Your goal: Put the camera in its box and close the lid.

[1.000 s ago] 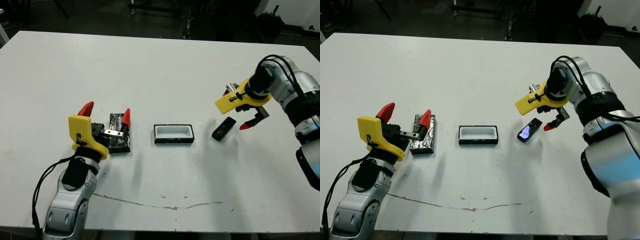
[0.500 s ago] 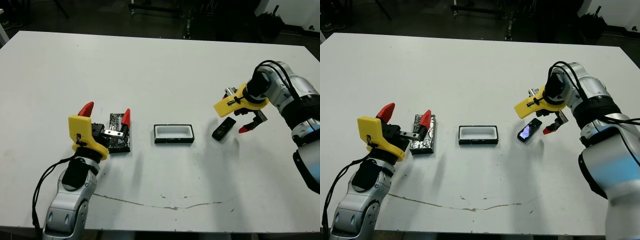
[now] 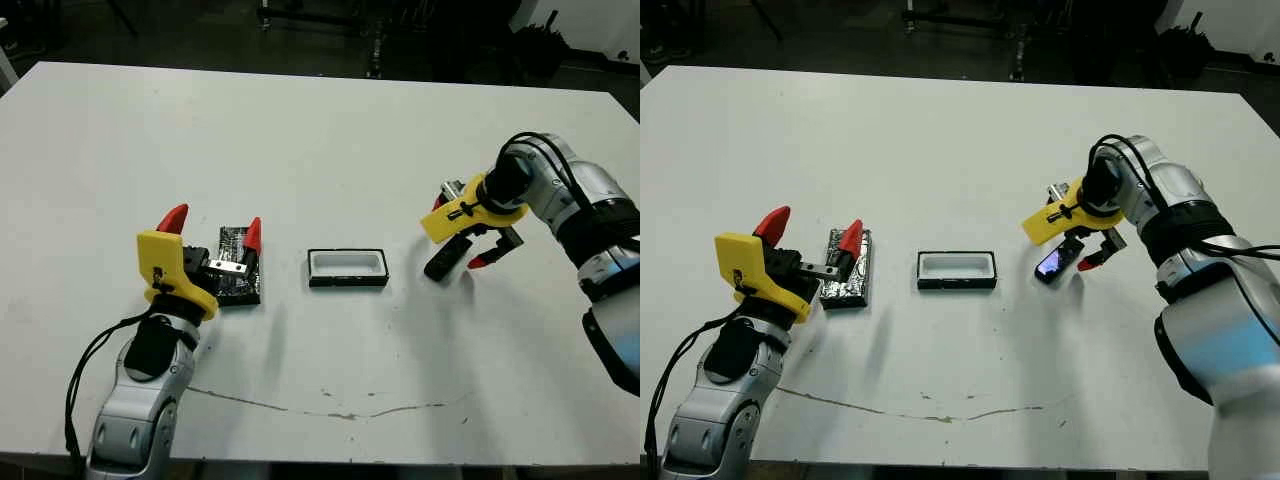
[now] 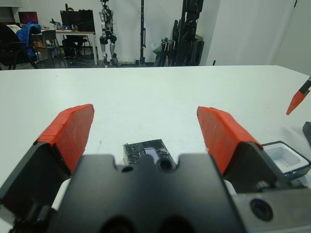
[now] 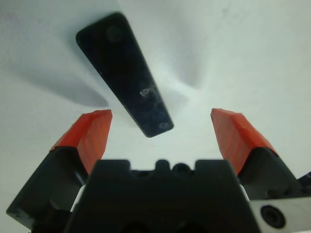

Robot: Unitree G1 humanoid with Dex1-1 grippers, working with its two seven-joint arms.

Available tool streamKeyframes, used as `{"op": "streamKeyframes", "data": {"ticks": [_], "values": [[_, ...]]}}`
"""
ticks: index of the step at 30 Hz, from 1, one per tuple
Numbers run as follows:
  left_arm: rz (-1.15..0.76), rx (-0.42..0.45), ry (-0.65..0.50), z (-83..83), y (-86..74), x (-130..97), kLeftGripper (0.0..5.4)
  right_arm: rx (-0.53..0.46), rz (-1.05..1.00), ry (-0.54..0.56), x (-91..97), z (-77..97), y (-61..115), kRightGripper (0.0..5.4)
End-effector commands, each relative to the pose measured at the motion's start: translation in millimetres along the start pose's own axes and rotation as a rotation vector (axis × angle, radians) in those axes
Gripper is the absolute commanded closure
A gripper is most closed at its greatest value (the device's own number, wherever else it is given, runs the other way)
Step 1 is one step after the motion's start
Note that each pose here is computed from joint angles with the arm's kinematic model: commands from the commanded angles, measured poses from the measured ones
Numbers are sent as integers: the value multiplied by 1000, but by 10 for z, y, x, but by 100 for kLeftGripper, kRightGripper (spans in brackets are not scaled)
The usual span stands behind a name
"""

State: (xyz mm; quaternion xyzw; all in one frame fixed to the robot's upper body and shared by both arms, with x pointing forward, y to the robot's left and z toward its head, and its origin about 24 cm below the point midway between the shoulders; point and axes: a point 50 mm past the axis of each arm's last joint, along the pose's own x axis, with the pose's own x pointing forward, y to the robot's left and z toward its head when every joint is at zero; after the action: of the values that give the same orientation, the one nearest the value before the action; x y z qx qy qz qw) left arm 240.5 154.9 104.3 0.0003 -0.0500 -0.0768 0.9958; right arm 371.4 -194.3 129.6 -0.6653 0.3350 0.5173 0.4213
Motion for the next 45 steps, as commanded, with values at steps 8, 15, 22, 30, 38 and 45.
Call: {"op": "streamKeyframes", "data": {"ticks": [8,15,22,30,38,45], "values": [[9,11,13,-13,13,-18,0,-61,-8,-10,145,22,74,7],[11,8,15,-13,13,-20,0,-95,-28,-5,185,23,99,7],[9,5,18,-16,4,-21,0,17,19,-17,218,15,96,66],[3,12,24,-22,-8,-24,0,119,28,-36,229,23,81,184],[2,8,20,-12,-29,-19,0,119,2,-64,185,2,71,299],[-1,-5,9,-5,-27,-8,0,92,-4,-67,158,9,58,371]]}}
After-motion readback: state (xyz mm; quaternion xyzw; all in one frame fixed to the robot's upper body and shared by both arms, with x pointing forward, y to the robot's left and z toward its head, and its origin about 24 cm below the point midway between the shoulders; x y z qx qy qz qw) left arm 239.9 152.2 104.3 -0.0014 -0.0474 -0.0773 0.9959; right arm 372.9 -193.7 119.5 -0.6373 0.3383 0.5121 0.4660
